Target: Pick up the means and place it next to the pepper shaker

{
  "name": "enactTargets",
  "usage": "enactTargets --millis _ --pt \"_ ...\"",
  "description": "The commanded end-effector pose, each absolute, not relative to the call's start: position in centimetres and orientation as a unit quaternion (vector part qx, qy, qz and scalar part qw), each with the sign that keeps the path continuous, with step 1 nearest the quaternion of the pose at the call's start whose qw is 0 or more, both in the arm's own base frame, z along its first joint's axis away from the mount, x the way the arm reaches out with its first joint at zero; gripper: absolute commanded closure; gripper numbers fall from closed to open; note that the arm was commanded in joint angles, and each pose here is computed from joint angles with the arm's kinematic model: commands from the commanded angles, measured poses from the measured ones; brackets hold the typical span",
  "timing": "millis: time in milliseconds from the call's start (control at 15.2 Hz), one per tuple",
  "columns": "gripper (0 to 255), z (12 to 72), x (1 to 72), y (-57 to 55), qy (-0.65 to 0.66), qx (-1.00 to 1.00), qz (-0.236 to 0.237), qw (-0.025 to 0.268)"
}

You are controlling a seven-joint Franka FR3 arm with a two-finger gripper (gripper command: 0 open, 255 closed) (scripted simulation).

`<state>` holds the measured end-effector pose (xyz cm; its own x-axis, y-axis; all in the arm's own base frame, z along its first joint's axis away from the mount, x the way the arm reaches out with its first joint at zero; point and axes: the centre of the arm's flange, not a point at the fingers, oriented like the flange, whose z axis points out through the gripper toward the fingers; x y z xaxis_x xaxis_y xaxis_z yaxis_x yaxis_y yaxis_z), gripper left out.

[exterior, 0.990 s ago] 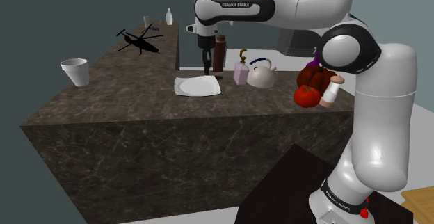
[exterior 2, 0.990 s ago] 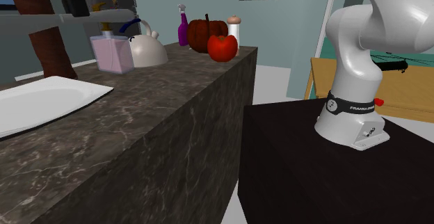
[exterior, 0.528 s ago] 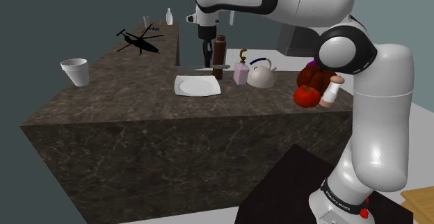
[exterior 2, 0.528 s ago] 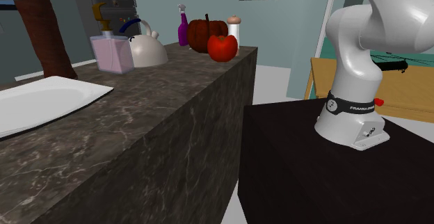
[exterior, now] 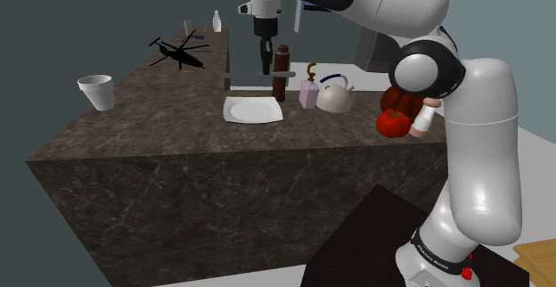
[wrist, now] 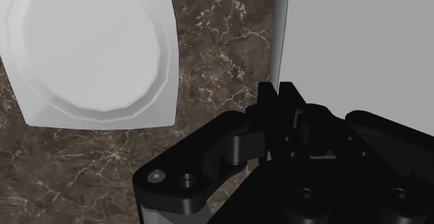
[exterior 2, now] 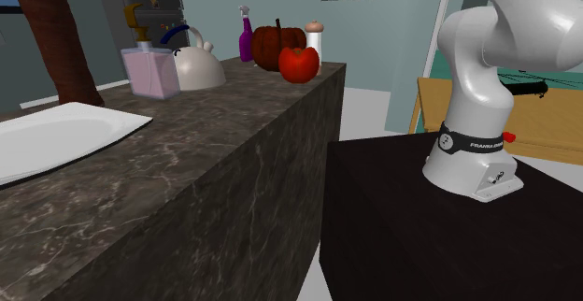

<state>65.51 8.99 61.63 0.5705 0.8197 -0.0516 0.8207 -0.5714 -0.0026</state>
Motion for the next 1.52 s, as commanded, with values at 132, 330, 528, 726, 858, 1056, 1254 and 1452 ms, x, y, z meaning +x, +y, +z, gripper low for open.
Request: enactTargets --millis 132,330,528,726,858,1056,1254,1452 --pt "255 62.0 63.0 5.9 0.463 0.886 -0.024 0.011" --pt "255 62.0 60.6 2.8 0.463 0.886 -0.024 0.011" --pt "255 62.0 58.1 -0.3 0.463 0.886 -0.024 0.011" --pt "255 62.0 55.7 -3.4 0.463 0.886 -0.024 0.011" --pt "255 62.0 54.1 -5.5 0.463 0.886 -0.024 0.011" --pt "255 62.0 51.6 -8.6 0.463 0.886 -0.024 0.011" --pt "255 62.0 49.2 -11.7 0.463 0.886 -0.024 0.011" --pt "255 62.0 46.7 -14.9 0.463 0.886 -0.024 0.011"
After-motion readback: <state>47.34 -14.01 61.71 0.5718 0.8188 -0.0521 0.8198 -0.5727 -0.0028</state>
